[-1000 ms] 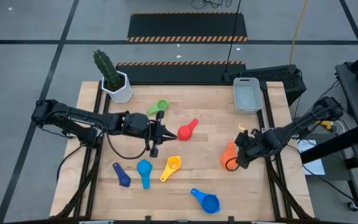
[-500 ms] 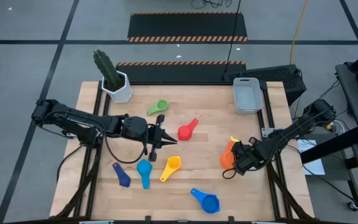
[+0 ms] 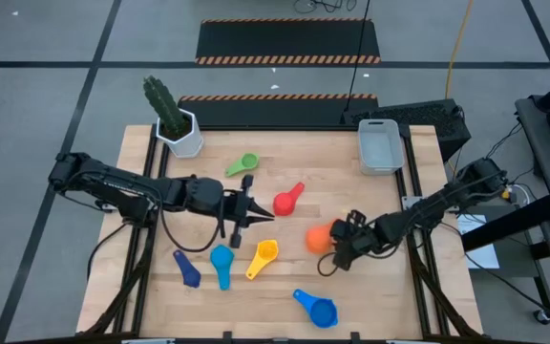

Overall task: Nest measuring cups in basket
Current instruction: Put the orange measuring cup in the gray bin

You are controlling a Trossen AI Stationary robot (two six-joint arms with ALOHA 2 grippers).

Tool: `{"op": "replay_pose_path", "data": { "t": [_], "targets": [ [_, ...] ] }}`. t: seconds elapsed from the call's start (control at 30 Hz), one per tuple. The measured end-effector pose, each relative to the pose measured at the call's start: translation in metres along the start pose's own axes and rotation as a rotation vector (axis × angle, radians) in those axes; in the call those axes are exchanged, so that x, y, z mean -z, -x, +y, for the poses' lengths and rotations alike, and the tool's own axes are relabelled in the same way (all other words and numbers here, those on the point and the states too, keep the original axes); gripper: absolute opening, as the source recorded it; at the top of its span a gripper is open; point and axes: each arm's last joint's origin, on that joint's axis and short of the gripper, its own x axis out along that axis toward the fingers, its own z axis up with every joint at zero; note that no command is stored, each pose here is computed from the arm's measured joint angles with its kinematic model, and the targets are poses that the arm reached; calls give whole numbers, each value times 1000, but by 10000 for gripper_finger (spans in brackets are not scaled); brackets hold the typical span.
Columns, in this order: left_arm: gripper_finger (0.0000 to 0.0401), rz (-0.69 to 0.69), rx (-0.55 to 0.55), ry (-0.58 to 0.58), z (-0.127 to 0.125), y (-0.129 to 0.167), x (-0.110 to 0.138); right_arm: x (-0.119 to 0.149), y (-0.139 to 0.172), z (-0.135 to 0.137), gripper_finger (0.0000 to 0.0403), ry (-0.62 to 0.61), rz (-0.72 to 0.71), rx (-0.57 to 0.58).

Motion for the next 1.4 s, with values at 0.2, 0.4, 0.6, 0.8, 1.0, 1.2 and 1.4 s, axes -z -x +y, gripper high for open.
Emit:
{"op": "replay_pose_path", "data": {
  "t": [0.2,0.4,0.6,0.8,1.0,1.2,1.4],
  "targets": [
    [38,-55,-6,-3,0,0,-5,-6,7,-1,128,-1,54,-111],
    [88,-67,-6,11,-2,-13,0,-2,24,-12,128,8,114,-36],
    [149,-61,-5,12,-3,-48,6,-3,30,-28,128,-23,94,93],
    [176,173,52,-14,-11,-90,11,-15,27,-44,128,-53,50,173],
    [177,318,107,-25,-23,-119,10,-16,26,-52,128,-42,80,209],
    [177,371,147,-37,-38,-133,25,-8,19,-52,128,-33,69,188],
    [177,440,215,-21,-53,-150,53,7,6,-59,128,-137,79,163]
  ]
}}
